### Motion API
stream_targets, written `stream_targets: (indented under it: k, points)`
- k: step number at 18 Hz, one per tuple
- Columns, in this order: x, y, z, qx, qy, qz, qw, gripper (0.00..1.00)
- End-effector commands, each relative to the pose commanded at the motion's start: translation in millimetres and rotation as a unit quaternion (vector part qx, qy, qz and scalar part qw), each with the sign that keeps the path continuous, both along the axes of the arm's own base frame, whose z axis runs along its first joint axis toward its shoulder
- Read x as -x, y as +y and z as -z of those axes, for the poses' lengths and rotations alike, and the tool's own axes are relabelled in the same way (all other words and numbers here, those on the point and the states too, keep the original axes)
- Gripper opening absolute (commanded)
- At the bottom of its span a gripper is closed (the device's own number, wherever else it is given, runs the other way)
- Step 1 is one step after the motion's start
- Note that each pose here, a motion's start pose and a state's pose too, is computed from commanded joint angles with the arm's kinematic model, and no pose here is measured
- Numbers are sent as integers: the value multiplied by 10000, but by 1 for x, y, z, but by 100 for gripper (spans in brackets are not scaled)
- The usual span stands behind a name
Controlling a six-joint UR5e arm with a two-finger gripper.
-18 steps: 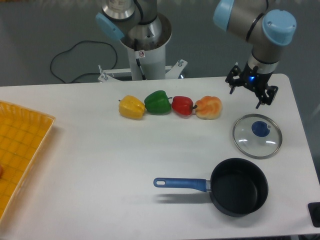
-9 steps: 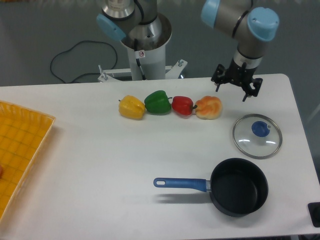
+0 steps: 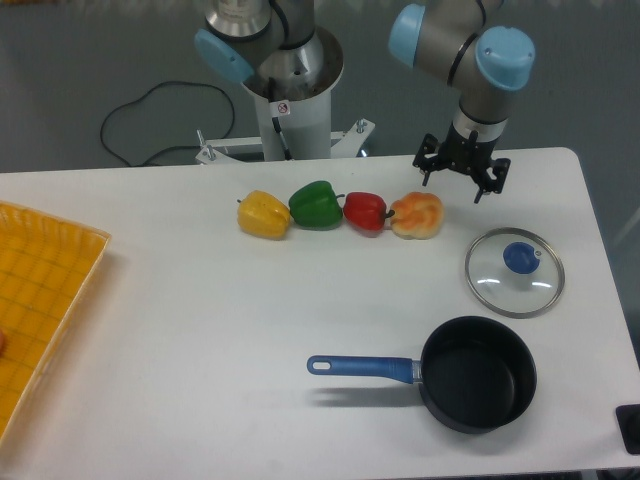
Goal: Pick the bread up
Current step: 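Lower the open gripper over the orange pepper and close on it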
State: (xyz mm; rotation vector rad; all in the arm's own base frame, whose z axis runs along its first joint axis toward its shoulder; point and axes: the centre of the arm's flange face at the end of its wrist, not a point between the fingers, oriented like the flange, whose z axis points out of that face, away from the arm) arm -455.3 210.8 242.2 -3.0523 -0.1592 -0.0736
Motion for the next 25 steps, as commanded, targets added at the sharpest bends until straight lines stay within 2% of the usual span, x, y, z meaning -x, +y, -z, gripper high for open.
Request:
stream_targets:
  k: [5, 7, 15, 18, 23, 25]
  points:
    - [-1, 1, 20, -24, 113, 7, 9999, 96]
    - [-1, 1, 22, -22, 98, 15, 9999, 93]
    - [-16, 0, 34, 14, -55, 77, 10000, 94]
    - [-19, -3, 39, 223, -68, 139, 9996, 92]
    - [-18, -3, 39, 225, -40, 208, 9995, 80]
    - [-19, -2, 40, 225, -47, 231, 9995, 71]
